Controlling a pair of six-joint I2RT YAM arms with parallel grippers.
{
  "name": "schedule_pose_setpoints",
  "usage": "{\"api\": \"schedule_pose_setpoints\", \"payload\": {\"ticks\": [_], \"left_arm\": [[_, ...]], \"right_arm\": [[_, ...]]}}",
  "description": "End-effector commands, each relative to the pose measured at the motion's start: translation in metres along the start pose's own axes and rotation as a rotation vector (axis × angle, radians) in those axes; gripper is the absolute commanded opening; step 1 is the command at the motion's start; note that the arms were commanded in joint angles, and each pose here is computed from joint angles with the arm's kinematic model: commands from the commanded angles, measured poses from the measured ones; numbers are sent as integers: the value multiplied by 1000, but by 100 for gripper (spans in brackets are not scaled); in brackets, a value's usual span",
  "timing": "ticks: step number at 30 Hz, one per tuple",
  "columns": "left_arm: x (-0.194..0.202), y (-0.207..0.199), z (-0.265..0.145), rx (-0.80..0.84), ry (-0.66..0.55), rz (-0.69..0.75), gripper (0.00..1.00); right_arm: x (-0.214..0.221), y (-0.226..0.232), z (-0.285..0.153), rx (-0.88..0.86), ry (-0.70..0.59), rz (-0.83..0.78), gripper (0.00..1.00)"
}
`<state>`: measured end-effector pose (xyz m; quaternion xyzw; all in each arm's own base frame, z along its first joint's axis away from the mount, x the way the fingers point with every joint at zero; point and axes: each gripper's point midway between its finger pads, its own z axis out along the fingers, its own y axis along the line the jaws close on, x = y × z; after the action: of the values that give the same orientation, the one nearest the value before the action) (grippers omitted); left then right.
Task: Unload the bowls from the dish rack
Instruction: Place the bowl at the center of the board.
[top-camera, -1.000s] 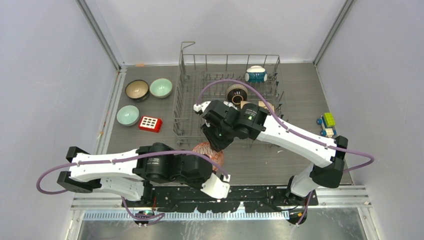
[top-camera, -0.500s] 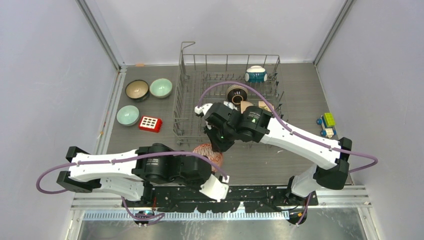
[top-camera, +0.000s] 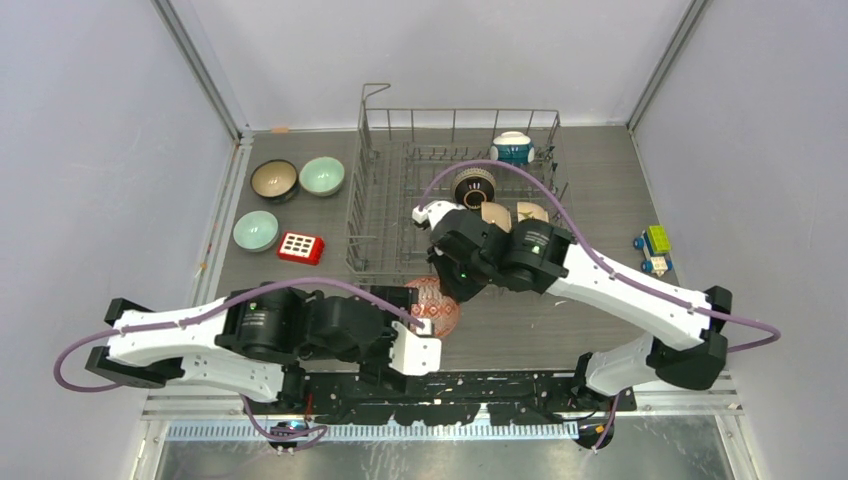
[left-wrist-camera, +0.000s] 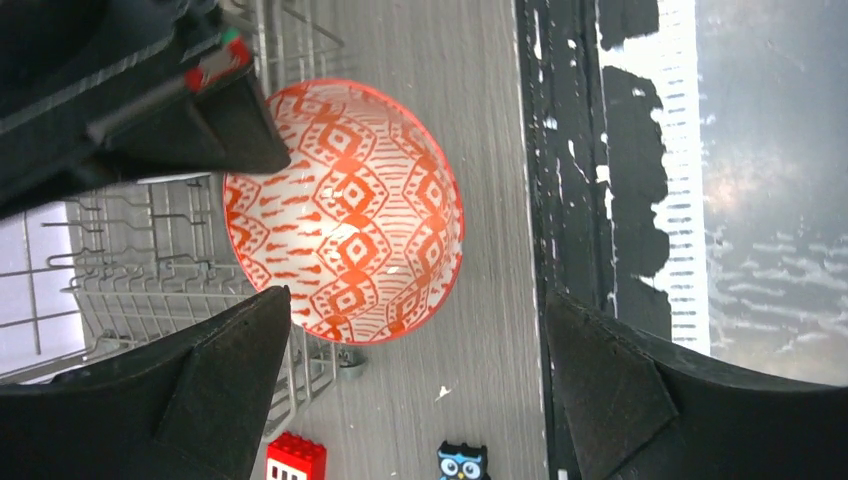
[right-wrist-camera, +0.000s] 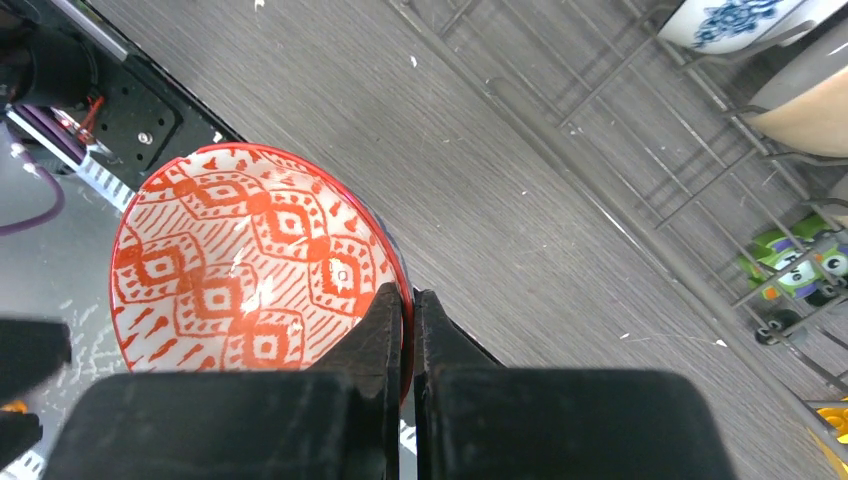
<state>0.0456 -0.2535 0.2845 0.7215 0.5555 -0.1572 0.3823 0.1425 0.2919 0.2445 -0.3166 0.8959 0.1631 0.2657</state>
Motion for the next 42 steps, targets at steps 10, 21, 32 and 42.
{"api": "schedule_pose_setpoints", "payload": {"ticks": [10,21,32,42], "left_arm": [[-22,52,-14,-350,-225,-315,100],[-22,54,1,-418,-381,-506,100],[-9,61,28,-535,-354,-657,100],[40,61,28,-683,-312,-874,100]], "right_arm": [[-22,-53,-63,194,-227,15,1],[-67,-138,-140,455,-496,231,1],[-62,-256,-210,801,-714,667,1],[-44,-364,-212,978,-938,1116,1]]}}
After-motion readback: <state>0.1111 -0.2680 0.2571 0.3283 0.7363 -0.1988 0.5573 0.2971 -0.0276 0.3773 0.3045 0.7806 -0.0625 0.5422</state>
